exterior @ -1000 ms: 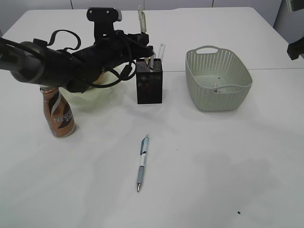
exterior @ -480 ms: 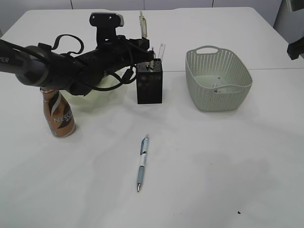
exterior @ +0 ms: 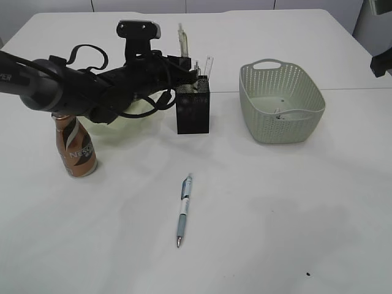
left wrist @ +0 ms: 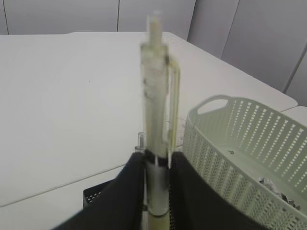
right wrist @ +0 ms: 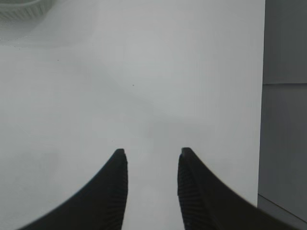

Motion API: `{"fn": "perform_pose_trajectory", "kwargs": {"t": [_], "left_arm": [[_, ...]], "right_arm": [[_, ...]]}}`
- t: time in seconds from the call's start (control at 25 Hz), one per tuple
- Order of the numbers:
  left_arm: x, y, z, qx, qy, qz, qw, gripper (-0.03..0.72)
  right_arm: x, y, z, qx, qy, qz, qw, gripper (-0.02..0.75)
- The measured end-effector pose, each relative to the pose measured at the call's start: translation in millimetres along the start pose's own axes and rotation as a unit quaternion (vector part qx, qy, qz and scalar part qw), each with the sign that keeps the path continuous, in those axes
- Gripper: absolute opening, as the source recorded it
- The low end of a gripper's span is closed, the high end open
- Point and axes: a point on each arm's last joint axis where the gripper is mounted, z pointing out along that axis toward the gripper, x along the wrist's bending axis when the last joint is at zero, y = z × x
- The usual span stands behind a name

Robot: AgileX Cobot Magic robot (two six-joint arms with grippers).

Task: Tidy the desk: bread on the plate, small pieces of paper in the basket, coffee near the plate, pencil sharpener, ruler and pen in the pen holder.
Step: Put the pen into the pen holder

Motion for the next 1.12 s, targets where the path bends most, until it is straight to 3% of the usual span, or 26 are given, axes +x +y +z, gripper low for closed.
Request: {"fn": "perform_pose_trajectory", "kwargs": {"t": [0.32,0.56,0.76,0.96,1.12], "left_arm": [[0.7,-2,0,0.010,0.004,0.000,1.000,0.263],[1.2,-1,-1,0.026,0.011,0.000,1.000,0.276],[-2.0,31,-16,0.072,0.042,0.002,0.996,0.276],[-12.3,59,-42,0.163,0.084,0.002,0.983,0.276],[-27.2,65,-63,0.263,0.114,-0.001,0.958,0.276]], "right_arm": [[0,0,0,0.000,0.000,0.000,1.000,0.291],[0,0,0,0.000,0.000,0.000,1.000,0.291],[0,0,0,0.000,0.000,0.000,1.000,0.291],[0,0,0,0.000,0.000,0.000,1.000,0.291],[0,0,0,0.000,0.000,0.000,1.000,0.291]]}}
